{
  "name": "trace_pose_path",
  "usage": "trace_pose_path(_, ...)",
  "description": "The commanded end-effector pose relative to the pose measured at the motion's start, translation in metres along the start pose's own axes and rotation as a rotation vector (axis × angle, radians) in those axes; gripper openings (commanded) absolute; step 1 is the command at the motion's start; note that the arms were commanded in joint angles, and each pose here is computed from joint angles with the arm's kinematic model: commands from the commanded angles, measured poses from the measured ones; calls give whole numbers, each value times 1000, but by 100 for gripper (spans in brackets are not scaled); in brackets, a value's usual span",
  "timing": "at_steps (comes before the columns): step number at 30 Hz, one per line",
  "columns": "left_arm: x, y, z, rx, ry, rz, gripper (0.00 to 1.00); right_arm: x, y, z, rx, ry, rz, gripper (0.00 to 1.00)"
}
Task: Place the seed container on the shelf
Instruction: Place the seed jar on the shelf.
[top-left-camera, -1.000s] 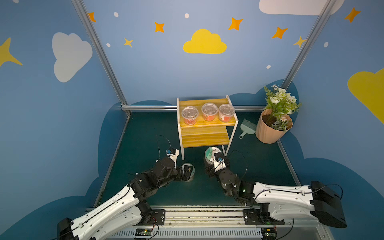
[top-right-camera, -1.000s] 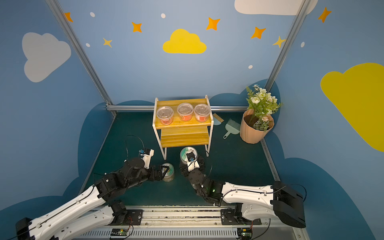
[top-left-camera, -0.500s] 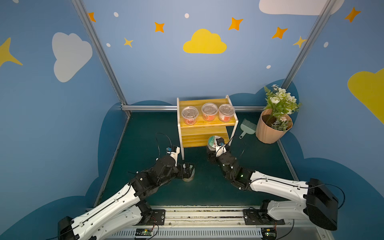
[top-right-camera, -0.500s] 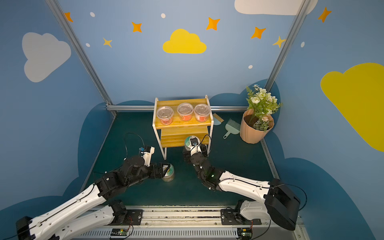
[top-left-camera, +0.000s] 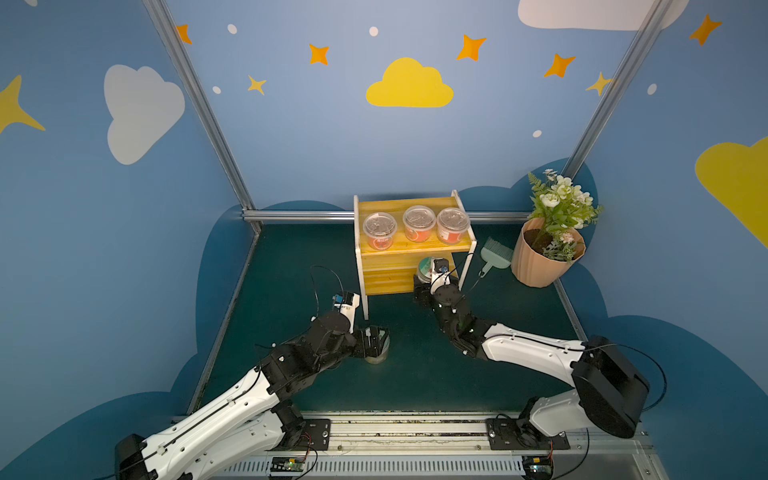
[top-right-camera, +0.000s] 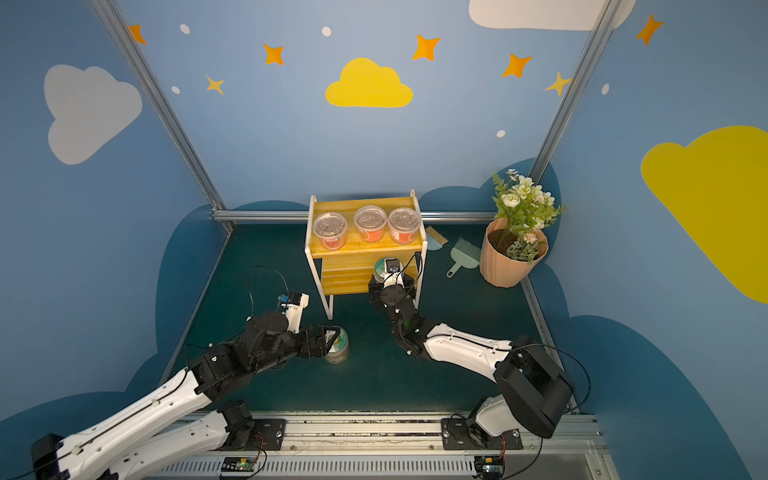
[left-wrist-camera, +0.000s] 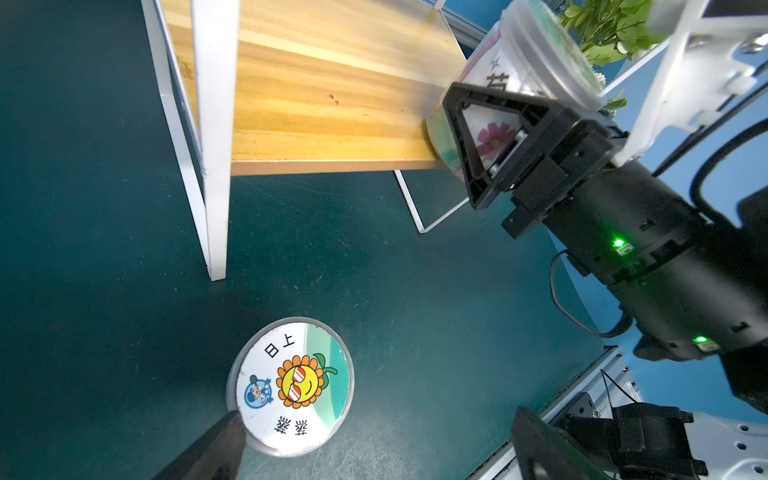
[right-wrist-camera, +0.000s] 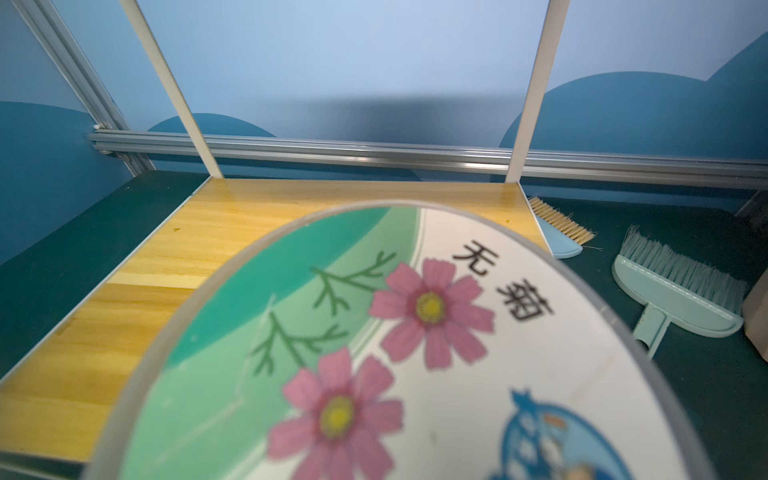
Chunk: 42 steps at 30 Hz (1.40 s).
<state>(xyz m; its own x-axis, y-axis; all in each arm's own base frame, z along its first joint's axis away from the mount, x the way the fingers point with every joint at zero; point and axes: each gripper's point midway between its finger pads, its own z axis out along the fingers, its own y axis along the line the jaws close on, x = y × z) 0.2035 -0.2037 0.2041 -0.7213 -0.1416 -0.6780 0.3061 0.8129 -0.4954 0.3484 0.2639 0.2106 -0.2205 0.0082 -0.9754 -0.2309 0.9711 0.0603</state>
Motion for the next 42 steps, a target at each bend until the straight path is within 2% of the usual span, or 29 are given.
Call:
trace_pose_path(1, -2, 2, -7, 0, -23, 13, 100, -32, 1, 6, 0, -98, 102, 70)
trace_pose_path(14, 12, 18, -7, -41, 15, 9, 100, -27, -7, 25, 38, -66, 121, 72)
trace_pose_path(23, 28, 28, -6, -54, 56, -27, 100, -17, -14, 31, 85, -24, 162, 92)
trace_pose_path(33, 42, 38, -11, -61, 76, -61, 100, -11, -20, 22, 146, -4, 209, 94)
trace_pose_path(37, 50, 39, -9, -56, 103, -74, 100, -5, -28, 14, 207, 33, 249, 95)
trace_pose_path(42, 55, 41, -9, -54, 112, -88, 100, -1, -29, 9, 216, 63, 273, 95)
